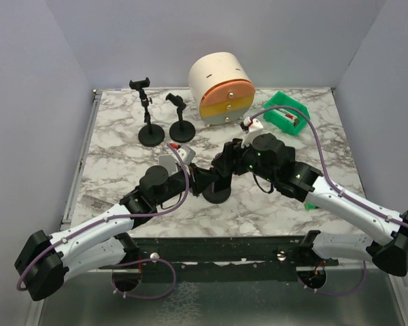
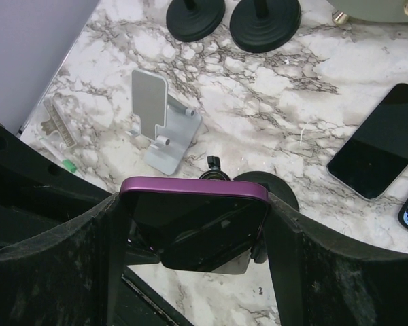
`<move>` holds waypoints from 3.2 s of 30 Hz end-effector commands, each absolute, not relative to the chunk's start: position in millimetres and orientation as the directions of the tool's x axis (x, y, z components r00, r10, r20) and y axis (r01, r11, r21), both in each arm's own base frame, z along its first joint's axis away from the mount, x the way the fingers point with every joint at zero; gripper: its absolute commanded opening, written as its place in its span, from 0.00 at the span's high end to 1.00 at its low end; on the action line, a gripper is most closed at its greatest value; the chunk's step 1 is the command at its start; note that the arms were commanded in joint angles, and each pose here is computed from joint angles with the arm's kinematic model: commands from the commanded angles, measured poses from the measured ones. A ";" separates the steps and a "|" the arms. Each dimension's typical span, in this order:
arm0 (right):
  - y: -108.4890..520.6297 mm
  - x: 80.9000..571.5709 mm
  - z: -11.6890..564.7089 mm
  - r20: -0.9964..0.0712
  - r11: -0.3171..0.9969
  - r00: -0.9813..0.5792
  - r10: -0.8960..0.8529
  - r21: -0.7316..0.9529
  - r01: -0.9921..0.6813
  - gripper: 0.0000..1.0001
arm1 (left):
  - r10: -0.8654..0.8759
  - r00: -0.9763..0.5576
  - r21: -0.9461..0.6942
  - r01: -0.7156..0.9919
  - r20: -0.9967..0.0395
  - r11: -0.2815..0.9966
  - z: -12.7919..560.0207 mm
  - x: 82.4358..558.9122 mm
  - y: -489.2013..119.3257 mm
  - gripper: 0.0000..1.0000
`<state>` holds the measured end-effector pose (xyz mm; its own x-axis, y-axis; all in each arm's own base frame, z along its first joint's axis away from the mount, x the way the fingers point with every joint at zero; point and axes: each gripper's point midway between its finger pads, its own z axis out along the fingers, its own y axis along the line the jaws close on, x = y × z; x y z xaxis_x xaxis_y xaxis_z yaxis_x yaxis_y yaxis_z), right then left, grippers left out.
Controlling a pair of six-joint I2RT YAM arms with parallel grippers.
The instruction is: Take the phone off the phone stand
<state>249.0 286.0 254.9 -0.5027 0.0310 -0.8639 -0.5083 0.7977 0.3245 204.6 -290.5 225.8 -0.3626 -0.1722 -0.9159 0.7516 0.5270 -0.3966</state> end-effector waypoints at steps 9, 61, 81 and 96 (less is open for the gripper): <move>283.5 237.3 239.4 -0.839 0.769 -0.541 0.061 0.385 -0.511 0.00 | -0.204 -0.341 -0.397 0.771 -0.918 0.498 233.6 195.8 -286.1 1.00; 289.1 263.9 252.4 -0.869 0.822 -0.494 0.017 0.294 -0.488 0.64 | 0.098 -0.199 -0.031 0.559 -0.975 0.829 243.6 205.9 -262.4 0.24; 287.3 259.2 254.5 -0.863 0.816 -0.504 0.024 0.308 -0.489 0.68 | 0.076 -0.173 -0.002 0.410 -0.982 0.912 244.6 226.4 -256.2 0.63; 283.1 256.9 247.3 -0.857 0.825 -0.515 -0.014 0.281 -0.490 1.00 | 0.112 -0.183 0.058 0.278 -0.977 0.959 232.8 233.5 -227.9 1.00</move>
